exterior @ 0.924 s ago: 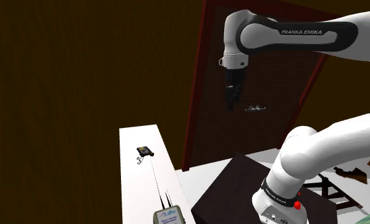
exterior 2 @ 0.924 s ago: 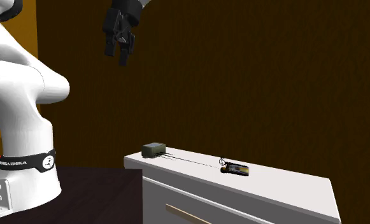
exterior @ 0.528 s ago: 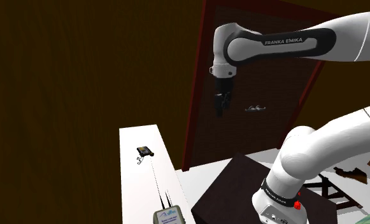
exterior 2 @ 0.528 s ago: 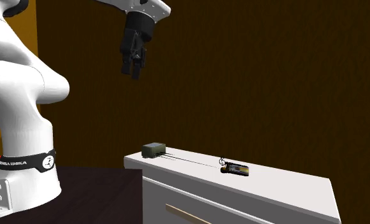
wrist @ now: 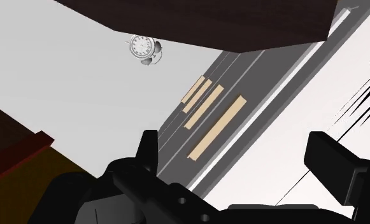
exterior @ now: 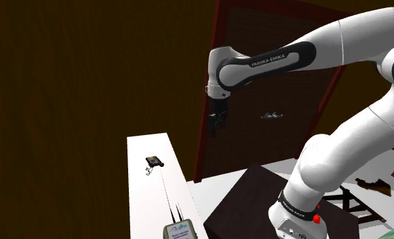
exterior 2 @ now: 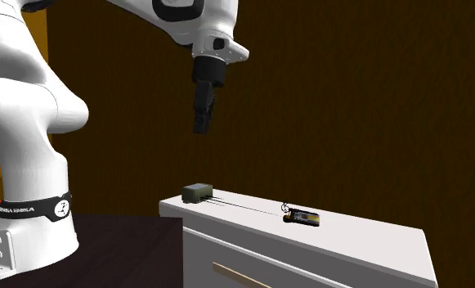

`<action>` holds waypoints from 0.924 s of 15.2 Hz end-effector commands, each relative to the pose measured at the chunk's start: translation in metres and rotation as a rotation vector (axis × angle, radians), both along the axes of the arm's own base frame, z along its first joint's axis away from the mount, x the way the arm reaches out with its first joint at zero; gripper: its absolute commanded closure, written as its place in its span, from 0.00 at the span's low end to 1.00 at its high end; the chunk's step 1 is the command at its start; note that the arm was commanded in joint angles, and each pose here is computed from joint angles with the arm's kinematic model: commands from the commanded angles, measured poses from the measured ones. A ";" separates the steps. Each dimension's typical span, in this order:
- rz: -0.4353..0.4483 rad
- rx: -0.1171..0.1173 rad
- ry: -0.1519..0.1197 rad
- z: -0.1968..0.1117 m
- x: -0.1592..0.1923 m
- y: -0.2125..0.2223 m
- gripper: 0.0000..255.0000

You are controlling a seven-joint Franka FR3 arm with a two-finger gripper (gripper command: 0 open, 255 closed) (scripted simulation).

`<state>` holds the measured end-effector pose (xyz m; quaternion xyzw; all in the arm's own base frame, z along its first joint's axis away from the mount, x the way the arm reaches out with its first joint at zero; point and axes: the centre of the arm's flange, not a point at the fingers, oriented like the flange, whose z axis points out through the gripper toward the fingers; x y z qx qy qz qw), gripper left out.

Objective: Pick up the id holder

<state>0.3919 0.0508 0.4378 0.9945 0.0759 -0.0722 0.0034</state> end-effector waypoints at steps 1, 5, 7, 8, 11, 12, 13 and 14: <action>0.005 0.010 -0.011 -0.017 0.016 0.010 0.00; 0.014 0.029 -0.029 -0.052 0.048 0.027 0.00; 0.019 0.039 -0.039 -0.069 0.063 0.036 0.00; 0.022 0.044 -0.043 -0.078 0.071 0.040 0.00; 0.029 0.058 -0.057 -0.103 0.095 0.054 0.00; 0.032 0.063 -0.061 -0.111 0.103 0.059 0.00; 0.034 0.068 -0.066 -0.119 0.111 0.064 0.00; 0.037 0.073 -0.070 -0.128 0.119 0.069 0.00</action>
